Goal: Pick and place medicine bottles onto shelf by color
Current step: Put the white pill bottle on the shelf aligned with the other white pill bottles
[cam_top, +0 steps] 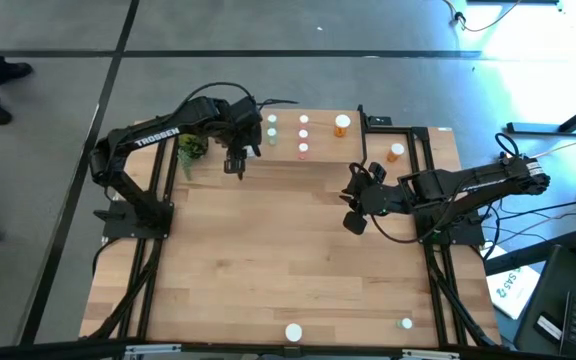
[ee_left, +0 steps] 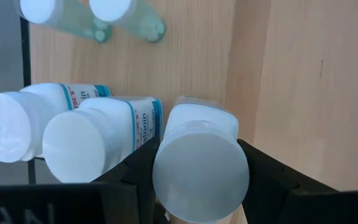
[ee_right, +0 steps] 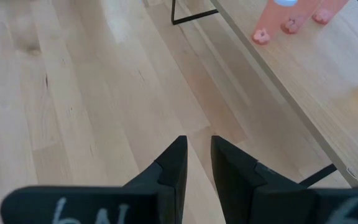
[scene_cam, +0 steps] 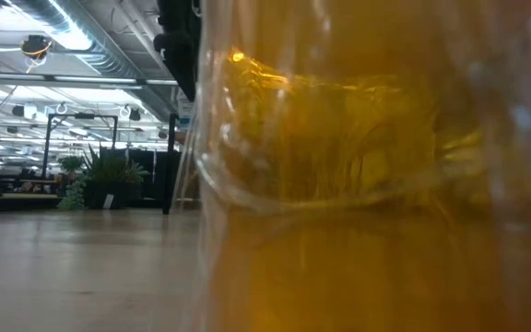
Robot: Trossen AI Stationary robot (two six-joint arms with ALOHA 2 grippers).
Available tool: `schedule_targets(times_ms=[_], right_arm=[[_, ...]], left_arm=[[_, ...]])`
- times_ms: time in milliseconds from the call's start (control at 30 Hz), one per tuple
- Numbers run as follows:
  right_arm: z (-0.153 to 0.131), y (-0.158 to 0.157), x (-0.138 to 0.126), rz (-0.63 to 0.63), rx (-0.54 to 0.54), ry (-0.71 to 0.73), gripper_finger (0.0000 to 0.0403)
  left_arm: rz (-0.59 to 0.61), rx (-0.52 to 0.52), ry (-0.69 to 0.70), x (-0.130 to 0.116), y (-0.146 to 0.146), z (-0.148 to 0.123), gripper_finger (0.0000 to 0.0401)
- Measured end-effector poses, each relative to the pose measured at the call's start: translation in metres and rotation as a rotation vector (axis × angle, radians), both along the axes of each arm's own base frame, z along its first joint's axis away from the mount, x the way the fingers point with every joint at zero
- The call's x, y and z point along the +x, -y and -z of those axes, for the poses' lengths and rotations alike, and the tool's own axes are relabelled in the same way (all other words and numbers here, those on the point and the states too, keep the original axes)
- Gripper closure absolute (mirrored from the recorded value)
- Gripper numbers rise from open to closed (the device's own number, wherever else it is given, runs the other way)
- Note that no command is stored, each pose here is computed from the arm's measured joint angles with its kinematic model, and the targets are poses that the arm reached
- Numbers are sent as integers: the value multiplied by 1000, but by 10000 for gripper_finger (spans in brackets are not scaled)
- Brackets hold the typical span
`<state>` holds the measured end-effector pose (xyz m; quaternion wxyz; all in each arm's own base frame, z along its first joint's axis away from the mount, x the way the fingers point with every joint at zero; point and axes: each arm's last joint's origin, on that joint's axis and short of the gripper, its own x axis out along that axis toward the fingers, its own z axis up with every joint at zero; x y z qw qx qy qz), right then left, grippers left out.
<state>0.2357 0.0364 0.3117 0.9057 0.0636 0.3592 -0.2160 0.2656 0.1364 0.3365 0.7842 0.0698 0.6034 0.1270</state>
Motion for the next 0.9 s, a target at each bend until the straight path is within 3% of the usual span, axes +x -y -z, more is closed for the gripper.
schedule_targets(times_ms=[267,900], right_arm=[[0,0,0,1,0,0,328],[0,0,0,1,0,0,328]], left_arm=[[3,1,10,1,0,0,237],[15,16,21,2,-1,-1,185]])
